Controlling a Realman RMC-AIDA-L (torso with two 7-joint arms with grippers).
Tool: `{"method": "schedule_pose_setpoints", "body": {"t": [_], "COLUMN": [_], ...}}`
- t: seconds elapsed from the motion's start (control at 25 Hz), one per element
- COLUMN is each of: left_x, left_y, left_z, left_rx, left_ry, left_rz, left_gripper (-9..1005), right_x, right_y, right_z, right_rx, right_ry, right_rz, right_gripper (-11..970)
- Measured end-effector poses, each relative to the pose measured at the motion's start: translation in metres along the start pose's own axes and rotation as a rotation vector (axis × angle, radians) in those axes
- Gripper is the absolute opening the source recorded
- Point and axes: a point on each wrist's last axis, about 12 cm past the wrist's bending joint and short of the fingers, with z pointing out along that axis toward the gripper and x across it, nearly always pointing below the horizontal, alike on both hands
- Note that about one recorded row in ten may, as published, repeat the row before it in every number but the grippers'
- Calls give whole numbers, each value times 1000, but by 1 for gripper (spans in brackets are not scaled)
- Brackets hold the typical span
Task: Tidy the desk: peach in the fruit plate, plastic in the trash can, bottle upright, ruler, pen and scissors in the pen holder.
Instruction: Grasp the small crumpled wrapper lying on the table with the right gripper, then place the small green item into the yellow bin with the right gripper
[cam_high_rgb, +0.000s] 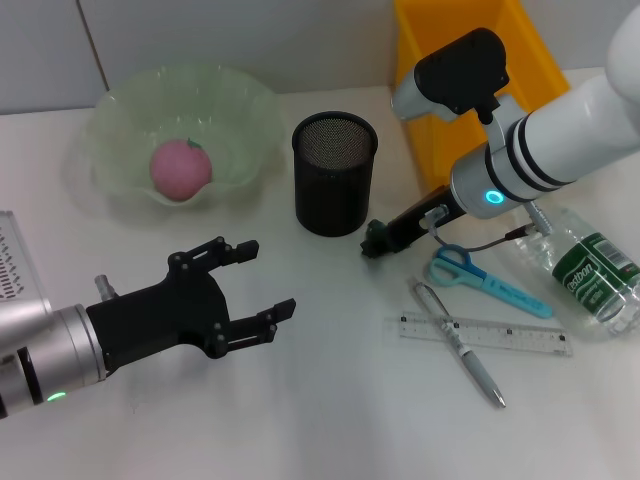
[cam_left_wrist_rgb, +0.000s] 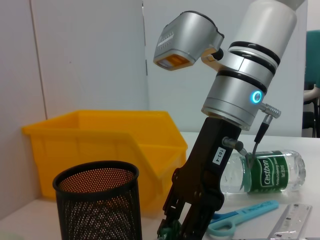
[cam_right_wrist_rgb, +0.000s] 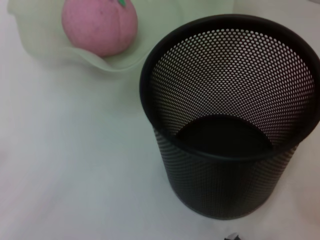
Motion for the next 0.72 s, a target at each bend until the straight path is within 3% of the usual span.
{"method": "schedule_pose_setpoints", "body": {"t": [0.32, 0.72], "left_x": [1, 0], "left_y": [-1, 0], "left_z": [-1, 0], "left_rx": [-2, -1], "left_ry": [1, 0], "left_rz": [-3, -1], "left_gripper": [816, 816], "right_x": [3, 13], "right_y": [-1, -3], "right_z": [-7, -33], "right_rx": [-10, -18], "right_ry": [-9, -41], "right_rz": [13, 37], "right_gripper": [490, 399]}}
